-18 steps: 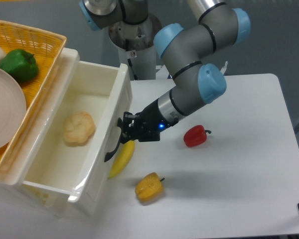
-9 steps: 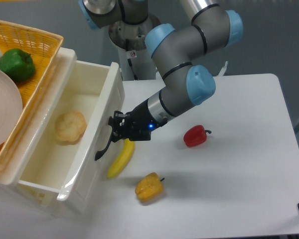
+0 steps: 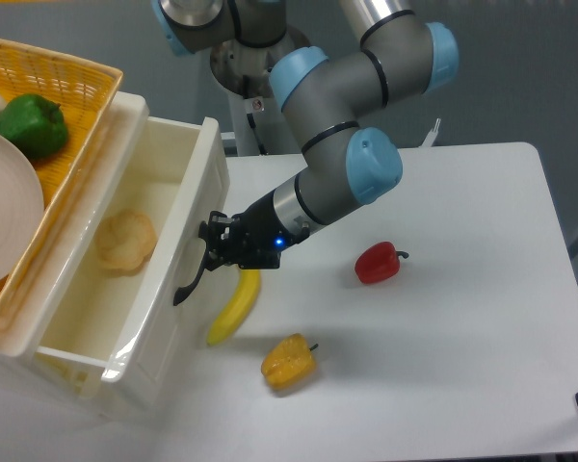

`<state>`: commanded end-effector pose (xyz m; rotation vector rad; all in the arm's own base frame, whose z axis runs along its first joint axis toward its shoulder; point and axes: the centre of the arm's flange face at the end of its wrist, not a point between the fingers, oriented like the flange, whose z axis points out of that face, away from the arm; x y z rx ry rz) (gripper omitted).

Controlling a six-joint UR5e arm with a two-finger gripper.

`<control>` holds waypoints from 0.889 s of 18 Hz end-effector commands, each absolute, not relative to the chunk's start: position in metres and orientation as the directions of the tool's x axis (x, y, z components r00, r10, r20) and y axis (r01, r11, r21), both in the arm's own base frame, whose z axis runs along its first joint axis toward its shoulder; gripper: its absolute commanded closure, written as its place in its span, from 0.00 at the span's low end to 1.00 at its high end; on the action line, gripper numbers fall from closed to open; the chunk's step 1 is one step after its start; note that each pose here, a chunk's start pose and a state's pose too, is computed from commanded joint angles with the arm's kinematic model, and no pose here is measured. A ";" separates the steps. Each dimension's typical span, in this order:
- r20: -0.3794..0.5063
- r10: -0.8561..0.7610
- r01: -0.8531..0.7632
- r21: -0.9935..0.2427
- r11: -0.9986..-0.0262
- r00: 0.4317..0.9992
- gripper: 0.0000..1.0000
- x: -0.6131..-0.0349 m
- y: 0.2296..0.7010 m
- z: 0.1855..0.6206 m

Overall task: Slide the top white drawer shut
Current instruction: 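Push the drawer front with the gripper into the cabinet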

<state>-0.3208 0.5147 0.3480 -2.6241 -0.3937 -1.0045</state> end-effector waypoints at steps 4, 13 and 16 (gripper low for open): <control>0.685 0.138 0.341 -0.171 -0.924 0.715 1.00 -0.303 0.515 0.345; 0.688 0.122 0.299 -0.144 -0.943 0.715 1.00 -0.267 0.529 0.339; 0.687 0.125 0.296 -0.136 -0.946 0.716 1.00 -0.254 0.534 0.345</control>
